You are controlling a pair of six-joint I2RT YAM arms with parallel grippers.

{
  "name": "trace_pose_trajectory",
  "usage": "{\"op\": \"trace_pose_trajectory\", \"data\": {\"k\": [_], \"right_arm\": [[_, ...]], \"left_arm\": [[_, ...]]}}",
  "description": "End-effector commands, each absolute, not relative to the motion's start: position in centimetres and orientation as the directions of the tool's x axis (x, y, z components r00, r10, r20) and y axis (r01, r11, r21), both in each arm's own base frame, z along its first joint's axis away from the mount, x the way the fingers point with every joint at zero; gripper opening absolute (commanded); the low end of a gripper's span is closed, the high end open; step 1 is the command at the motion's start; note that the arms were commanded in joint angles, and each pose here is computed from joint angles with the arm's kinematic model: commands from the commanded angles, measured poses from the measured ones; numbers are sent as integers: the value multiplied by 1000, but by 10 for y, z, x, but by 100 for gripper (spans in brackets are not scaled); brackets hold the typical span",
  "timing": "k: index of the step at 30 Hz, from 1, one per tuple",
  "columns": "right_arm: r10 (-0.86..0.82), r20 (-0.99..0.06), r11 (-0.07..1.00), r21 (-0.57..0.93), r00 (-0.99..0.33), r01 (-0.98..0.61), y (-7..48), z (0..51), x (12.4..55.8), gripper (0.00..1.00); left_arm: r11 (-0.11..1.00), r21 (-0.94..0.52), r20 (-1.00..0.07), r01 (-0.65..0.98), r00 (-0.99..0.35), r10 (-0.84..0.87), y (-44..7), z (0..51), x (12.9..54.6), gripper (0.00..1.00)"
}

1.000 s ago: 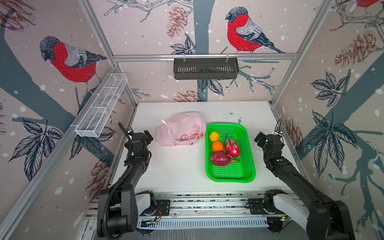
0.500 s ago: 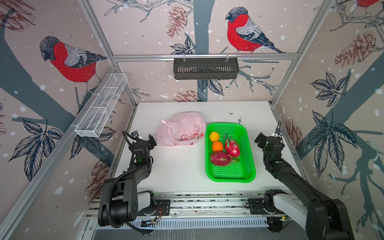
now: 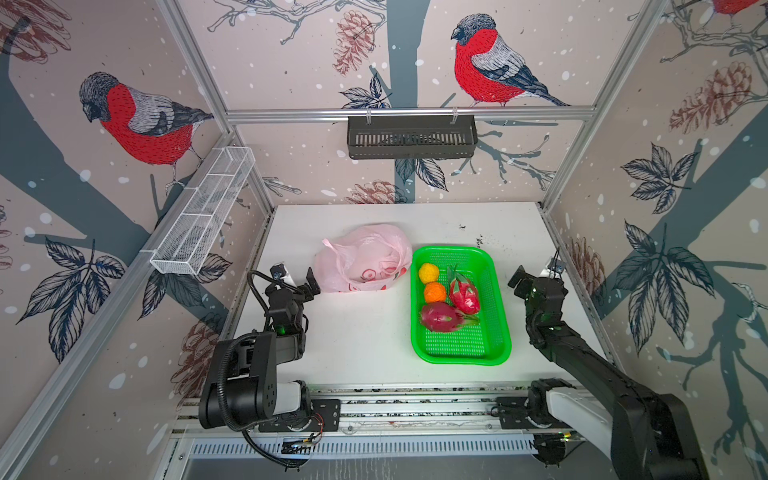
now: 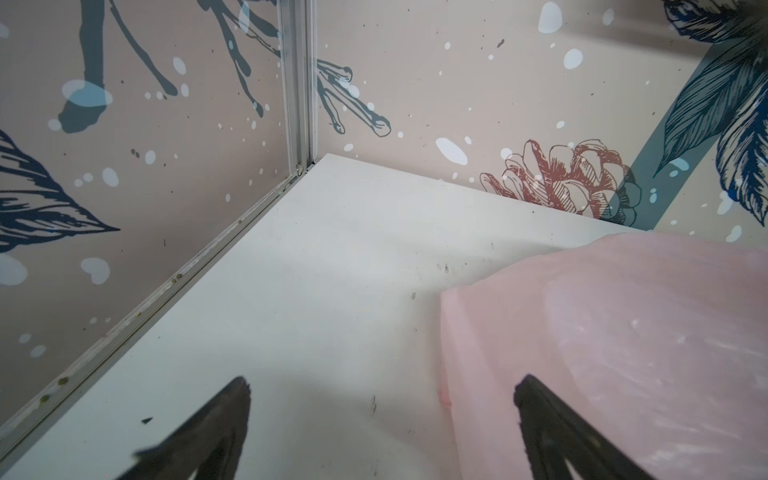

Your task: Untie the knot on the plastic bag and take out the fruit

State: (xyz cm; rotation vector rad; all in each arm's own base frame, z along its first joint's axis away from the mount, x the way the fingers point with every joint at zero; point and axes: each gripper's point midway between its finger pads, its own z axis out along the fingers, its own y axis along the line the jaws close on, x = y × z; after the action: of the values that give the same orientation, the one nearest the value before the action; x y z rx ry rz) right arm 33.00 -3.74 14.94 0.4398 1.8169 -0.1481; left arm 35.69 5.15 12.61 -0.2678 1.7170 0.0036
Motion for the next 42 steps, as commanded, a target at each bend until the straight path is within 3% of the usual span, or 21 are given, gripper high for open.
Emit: {"op": "trace_pose_trajectory", "data": {"k": [1,13,42], "right_arm": [[194,-965,929,123,-178,349,-36,159,334,99],[64,-987,952,15,-148,306,-35,152,346,99],[79,-994,970,59,-73,237,-39,144,356,99]], "left_arm": [[987,-133,-990,-85,-30,-136,39,149,360,99],[994,-112,-992,-9,-54,-112,26,146,363,99],[987,-52,-998,154,-35,-48,-2,145,359,99]]}}
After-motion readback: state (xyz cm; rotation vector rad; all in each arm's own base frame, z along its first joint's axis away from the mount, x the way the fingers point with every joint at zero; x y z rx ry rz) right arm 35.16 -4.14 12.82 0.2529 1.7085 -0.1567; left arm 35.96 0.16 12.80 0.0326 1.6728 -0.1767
